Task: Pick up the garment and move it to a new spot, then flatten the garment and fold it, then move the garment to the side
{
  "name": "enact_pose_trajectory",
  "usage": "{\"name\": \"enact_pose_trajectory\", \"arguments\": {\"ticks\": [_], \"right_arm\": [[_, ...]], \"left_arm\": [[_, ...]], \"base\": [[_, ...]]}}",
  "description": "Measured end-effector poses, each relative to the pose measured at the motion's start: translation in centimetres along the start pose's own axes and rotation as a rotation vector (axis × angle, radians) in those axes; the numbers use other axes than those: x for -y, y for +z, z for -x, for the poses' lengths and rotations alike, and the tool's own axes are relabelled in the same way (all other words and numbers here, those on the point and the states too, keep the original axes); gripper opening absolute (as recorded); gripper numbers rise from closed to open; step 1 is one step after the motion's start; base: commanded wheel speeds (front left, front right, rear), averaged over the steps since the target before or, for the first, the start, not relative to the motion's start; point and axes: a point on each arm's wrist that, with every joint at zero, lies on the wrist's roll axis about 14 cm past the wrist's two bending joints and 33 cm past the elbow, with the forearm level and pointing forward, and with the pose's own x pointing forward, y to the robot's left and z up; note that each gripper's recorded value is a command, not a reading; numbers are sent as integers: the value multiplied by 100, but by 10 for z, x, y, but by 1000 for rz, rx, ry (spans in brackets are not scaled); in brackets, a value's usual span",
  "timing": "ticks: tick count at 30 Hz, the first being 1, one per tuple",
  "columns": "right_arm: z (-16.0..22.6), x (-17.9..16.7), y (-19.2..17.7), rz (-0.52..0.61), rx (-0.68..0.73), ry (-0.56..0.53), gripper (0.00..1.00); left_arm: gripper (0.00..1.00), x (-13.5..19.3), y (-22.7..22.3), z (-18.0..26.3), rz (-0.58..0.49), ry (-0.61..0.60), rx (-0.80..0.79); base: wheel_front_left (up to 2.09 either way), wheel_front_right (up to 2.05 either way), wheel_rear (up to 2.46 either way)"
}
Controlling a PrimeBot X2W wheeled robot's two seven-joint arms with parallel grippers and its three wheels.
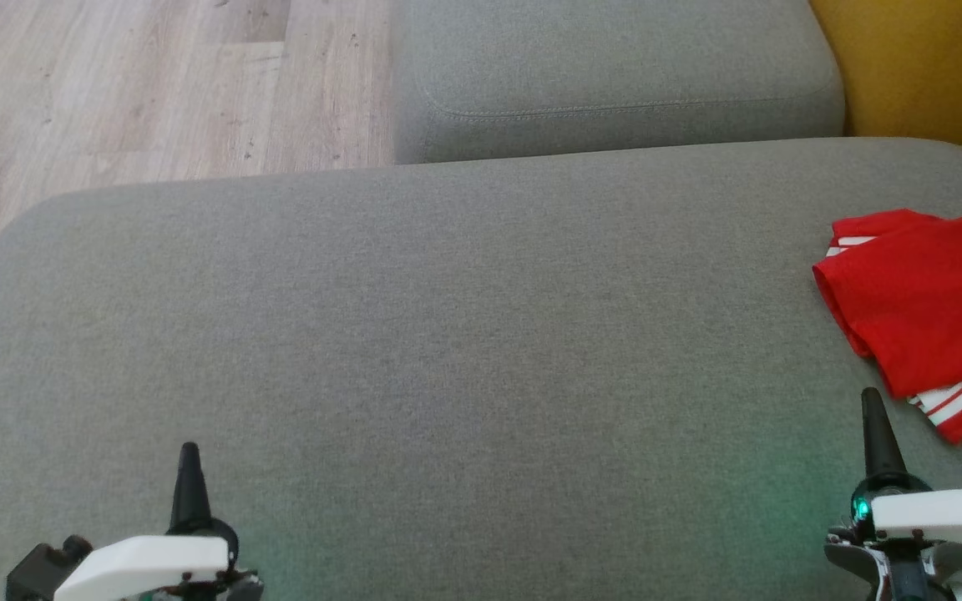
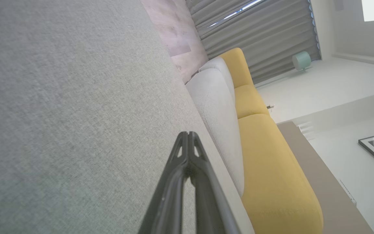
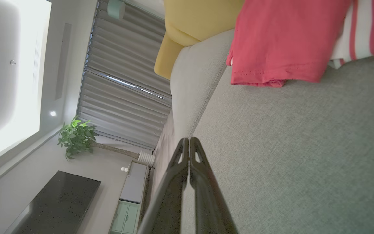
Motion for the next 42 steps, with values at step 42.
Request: {"name": "enact_pose_trajectory", "arguments": {"ticks": [42], "right_arm": [[-21, -8, 23, -425, 45, 32, 0]], "left_arm": [[0, 15, 25, -27, 412, -86, 19]], "base": [[0, 0, 0]]}}
